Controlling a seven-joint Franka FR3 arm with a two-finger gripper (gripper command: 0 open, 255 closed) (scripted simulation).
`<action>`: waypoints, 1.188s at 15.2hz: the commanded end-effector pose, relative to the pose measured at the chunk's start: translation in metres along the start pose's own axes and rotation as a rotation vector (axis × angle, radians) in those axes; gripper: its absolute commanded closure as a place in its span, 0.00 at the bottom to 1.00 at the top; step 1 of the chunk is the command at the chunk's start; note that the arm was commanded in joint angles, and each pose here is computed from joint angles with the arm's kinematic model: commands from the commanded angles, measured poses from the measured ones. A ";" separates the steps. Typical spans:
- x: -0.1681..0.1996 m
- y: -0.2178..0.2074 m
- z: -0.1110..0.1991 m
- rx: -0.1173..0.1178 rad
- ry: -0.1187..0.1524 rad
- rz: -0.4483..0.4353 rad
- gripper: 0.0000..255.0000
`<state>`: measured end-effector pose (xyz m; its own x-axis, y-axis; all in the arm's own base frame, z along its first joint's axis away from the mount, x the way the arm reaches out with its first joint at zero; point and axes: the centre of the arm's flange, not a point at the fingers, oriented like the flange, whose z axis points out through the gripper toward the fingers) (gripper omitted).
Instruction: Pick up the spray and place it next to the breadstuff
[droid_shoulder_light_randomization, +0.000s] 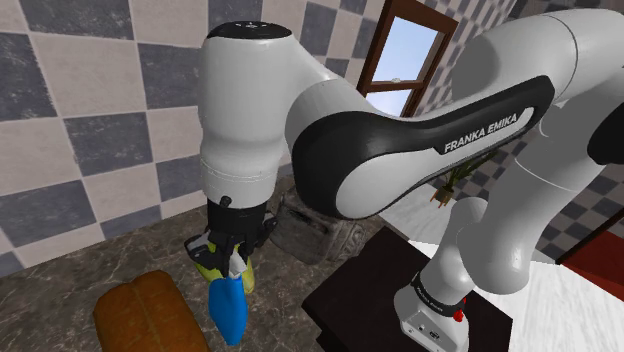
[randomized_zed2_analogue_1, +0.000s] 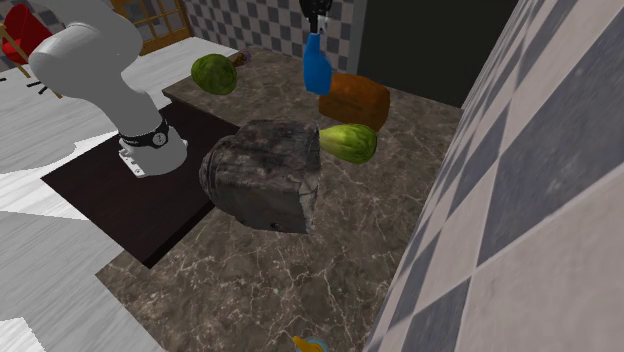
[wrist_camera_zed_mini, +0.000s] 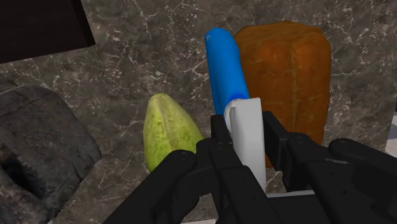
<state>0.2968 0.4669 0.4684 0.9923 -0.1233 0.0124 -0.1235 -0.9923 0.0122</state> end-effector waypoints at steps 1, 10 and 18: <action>0.000 0.000 0.010 0.001 0.000 0.000 1.00; -0.001 0.000 0.058 0.001 0.000 0.000 1.00; -0.001 -0.001 0.100 0.001 0.000 0.000 1.00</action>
<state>0.2964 0.4678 0.3729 0.9923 -0.1235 0.0123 -0.1236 -0.9923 0.0122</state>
